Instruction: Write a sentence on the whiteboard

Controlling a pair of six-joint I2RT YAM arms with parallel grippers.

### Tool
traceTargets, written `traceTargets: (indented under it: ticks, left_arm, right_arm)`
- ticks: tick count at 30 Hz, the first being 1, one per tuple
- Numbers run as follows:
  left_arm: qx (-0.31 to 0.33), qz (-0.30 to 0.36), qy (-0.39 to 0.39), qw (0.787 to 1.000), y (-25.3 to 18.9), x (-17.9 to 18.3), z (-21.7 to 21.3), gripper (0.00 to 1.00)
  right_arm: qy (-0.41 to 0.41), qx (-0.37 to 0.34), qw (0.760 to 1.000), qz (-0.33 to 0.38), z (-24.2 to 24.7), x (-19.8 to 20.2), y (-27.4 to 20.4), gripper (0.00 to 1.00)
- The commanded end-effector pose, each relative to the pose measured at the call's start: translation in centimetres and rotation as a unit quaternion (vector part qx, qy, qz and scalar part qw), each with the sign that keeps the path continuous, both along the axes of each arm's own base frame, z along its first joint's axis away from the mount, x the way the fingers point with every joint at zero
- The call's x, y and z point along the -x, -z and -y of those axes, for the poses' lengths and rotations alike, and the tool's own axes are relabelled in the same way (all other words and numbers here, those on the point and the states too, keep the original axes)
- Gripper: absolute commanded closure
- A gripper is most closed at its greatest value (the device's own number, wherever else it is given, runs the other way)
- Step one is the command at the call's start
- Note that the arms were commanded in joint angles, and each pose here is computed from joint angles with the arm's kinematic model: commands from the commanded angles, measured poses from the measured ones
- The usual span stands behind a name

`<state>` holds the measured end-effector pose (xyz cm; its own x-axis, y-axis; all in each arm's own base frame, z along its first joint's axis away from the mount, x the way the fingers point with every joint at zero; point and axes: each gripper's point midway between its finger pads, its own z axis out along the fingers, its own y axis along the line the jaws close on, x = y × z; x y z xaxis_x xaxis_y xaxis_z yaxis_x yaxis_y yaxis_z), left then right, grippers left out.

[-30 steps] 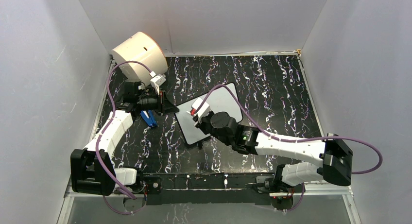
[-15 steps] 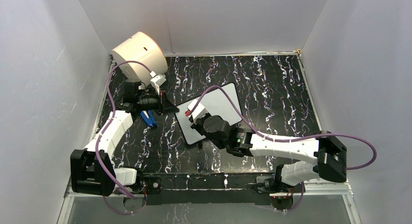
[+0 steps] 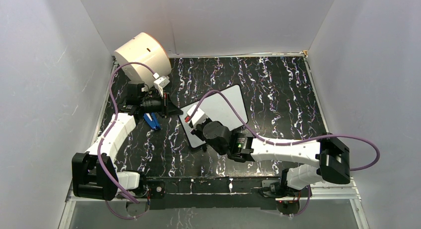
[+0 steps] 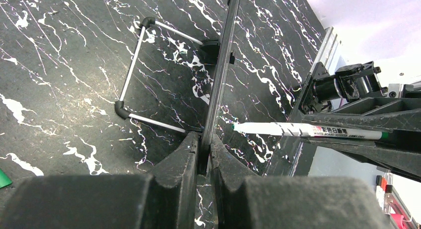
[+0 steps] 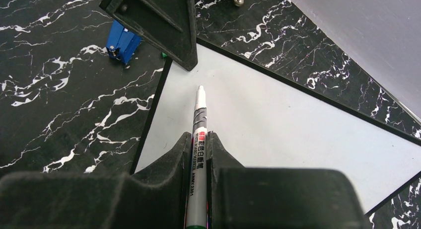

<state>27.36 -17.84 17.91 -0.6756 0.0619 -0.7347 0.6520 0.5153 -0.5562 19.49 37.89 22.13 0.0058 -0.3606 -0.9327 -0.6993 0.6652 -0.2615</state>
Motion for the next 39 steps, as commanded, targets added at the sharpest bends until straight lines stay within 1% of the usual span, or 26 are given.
traceTargets:
  ticks: [1, 16, 26, 30, 39]
  left_arm:
    - [-0.017, -0.014, -0.012, 1.000, 0.5, 0.3, -0.4, 1.00]
    - [-0.019, -0.013, -0.015, 1.000, 0.5, 0.3, -0.4, 1.00]
    - [-0.019, -0.012, -0.016, 1.000, 0.5, 0.3, -0.5, 1.00]
    - [-0.019, -0.013, -0.015, 1.000, 0.6, 0.3, -0.5, 1.00]
    - [-0.017, -0.015, -0.013, 1.000, 0.6, 0.3, -0.4, 1.00]
  right_arm:
    - [0.017, -0.053, 0.998, 0.022, -1.0, -0.4, -3.9, 1.00]
    - [0.019, -0.039, 0.999, 0.024, -2.0, -0.2, -3.7, 1.00]
    - [0.042, -0.013, 0.999, 0.022, -2.2, -0.8, -2.7, 1.00]
    - [0.050, -0.012, 0.998, 0.023, -2.0, -0.9, -2.7, 1.00]
    - [0.043, -0.011, 0.999, 0.017, -2.3, -0.7, -2.6, 1.00]
